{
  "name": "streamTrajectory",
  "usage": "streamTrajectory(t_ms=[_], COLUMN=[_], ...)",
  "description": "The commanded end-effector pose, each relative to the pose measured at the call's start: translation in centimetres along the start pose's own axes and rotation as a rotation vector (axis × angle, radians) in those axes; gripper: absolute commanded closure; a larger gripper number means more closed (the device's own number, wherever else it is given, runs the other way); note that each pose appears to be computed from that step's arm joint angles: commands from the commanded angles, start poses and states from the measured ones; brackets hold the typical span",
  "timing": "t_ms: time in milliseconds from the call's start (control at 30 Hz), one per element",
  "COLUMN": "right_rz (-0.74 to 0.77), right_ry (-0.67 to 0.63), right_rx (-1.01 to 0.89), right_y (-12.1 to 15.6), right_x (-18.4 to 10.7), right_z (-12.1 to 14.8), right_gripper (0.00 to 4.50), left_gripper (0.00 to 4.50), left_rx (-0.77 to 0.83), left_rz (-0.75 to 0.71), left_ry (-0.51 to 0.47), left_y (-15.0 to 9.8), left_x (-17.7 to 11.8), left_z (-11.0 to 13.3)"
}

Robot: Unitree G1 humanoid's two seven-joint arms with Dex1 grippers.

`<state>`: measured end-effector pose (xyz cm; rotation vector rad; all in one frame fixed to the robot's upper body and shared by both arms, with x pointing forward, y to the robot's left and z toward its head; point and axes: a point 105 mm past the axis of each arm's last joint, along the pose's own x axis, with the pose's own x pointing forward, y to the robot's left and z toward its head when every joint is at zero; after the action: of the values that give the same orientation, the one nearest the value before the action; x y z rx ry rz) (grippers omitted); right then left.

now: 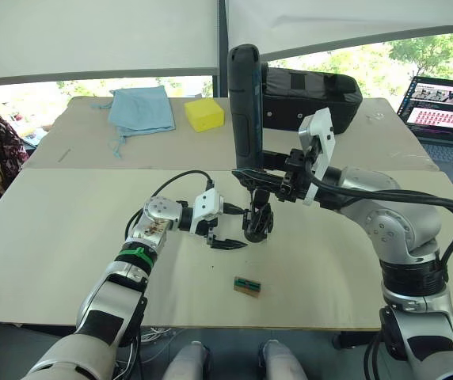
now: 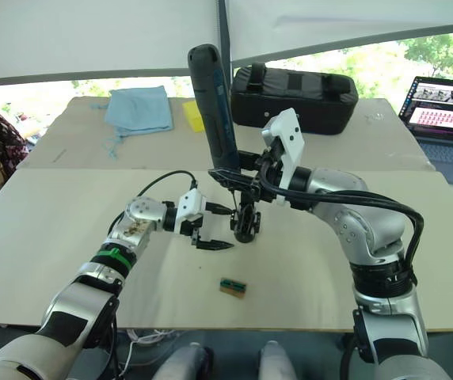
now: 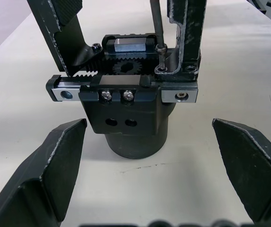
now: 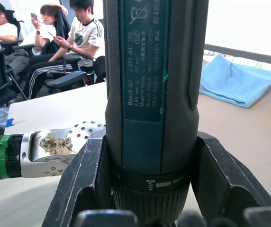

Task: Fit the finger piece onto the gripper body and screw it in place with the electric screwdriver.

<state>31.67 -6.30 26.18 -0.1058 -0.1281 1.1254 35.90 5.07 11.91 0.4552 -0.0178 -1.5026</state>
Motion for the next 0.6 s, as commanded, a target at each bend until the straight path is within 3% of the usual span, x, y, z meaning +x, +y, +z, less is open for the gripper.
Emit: streamTrajectory(t_ms=[33, 600], right_rz=[0.001, -0.006], right_ry=[-0.076, -0.079], right_rx=[-0.072, -0.085], right_y=[0.33, 0.74], right_x=[-0.33, -0.37], right_z=[2.19, 1.80], right_gripper=[2.58, 2.58], left_gripper=[0.00, 0.00], left_rx=[0.060, 0.066], left_rz=[0.005, -0.006], left_ry=[-0.012, -0.022], left_y=[0.58, -0.03], left_x=[0.03, 0.31], left_z=[1.22, 1.01])
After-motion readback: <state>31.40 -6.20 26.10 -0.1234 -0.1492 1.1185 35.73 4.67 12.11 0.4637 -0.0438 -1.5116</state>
